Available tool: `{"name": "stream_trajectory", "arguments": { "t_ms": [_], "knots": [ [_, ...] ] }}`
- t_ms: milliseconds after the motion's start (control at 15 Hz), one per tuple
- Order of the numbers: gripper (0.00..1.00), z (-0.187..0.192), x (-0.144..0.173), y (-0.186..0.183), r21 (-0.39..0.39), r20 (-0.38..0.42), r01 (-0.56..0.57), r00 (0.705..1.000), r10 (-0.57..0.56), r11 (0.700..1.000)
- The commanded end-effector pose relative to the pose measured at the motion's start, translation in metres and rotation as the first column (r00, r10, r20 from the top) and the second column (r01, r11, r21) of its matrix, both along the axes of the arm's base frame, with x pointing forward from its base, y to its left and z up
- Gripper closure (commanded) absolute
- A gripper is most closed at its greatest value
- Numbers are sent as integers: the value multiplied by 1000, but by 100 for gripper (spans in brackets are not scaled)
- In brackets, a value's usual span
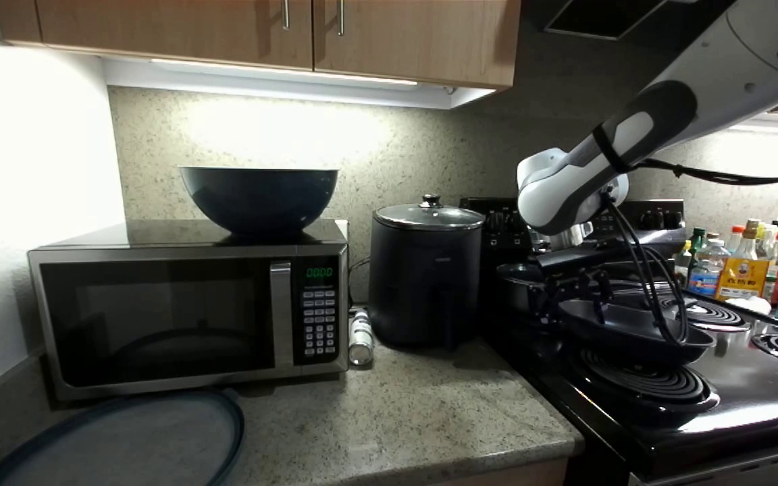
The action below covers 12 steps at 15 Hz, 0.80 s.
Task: Uncover the pan
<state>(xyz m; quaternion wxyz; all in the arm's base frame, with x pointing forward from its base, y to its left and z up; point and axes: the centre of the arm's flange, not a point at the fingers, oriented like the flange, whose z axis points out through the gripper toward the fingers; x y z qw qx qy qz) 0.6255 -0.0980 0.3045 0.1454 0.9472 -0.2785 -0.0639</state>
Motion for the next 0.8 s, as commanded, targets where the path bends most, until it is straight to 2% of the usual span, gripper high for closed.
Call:
{"name": "stream_trajectory", "arguments": {
  "t_ms": [0,667,733],
  "knots": [
    [26,-2,10,4,11,-37,-3,999,3,1000],
    [92,9,15,3,15,-34,-14,999,15,1000],
    [93,10,14,1,16,-31,-15,999,16,1000]
  ]
}}
